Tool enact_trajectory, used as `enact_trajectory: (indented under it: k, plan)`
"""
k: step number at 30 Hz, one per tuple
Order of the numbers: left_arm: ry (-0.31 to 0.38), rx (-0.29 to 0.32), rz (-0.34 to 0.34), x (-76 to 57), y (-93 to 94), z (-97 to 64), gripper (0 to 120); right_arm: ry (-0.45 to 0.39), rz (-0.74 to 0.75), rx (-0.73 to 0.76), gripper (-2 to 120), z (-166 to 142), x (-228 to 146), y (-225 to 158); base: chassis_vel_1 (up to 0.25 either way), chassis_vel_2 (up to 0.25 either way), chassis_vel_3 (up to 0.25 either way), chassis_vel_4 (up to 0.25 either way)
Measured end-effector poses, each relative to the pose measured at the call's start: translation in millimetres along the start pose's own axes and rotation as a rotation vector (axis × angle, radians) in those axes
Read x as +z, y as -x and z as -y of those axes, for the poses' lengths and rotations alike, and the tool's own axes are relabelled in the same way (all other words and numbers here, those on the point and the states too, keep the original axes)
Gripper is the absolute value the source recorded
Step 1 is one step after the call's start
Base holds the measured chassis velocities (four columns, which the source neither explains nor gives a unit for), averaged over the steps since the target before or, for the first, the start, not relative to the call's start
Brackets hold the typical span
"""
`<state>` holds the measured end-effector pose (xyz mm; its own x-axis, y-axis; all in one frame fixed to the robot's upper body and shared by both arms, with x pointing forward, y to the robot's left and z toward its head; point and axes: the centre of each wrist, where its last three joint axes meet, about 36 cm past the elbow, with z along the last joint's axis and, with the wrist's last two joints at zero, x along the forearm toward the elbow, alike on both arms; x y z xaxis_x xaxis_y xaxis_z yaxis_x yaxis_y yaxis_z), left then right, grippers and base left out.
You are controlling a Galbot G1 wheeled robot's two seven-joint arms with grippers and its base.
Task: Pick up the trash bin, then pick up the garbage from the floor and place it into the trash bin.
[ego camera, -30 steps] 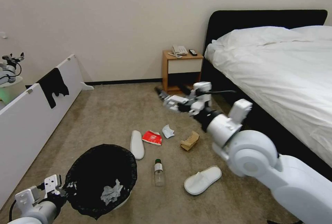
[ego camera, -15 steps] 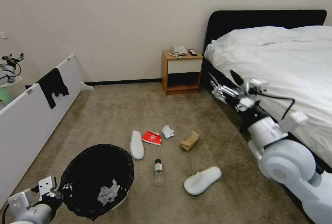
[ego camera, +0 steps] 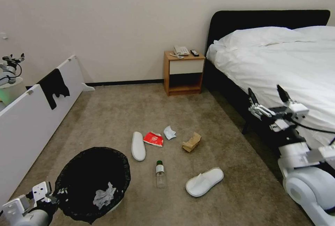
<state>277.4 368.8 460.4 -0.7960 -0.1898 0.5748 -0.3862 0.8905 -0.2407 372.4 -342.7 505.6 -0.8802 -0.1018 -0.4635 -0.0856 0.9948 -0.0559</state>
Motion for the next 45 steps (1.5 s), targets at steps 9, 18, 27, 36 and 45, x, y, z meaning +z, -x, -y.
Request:
enact_trajectory:
  k: [9, 18, 27, 36, 45]
  plan:
    - [-0.017, -0.003, -0.010, 4.4, 2.6, -3.5, 1, -0.026, -0.035, 0.063, 100, 1.5, 12.4, -34.6, 0.000, 0.000, 0.000, 0.000]
    - [-0.022, 0.006, -0.022, 8.0, 6.1, -4.2, 1, 0.050, -0.194, 0.089, 100, -21.4, 26.7, -50.6, 0.000, 0.000, 0.000, 0.000]
    - [-0.018, 0.012, -0.022, 9.2, 4.4, -1.0, 1, 0.298, -0.587, 0.218, 100, -57.3, 52.8, -47.5, 0.000, 0.000, 0.000, 0.000]
    - [-0.009, 0.013, -0.030, 9.8, 9.1, -1.1, 1, 0.380, -0.944, 0.319, 100, -59.5, 72.1, -41.4, 0.000, 0.000, 0.000, 0.000]
    - [-0.014, 0.015, -0.038, 12.0, 14.7, -1.0, 1, 0.446, -1.206, 0.389, 100, -64.7, 104.3, -32.8, 0.000, 0.000, 0.000, 0.000]
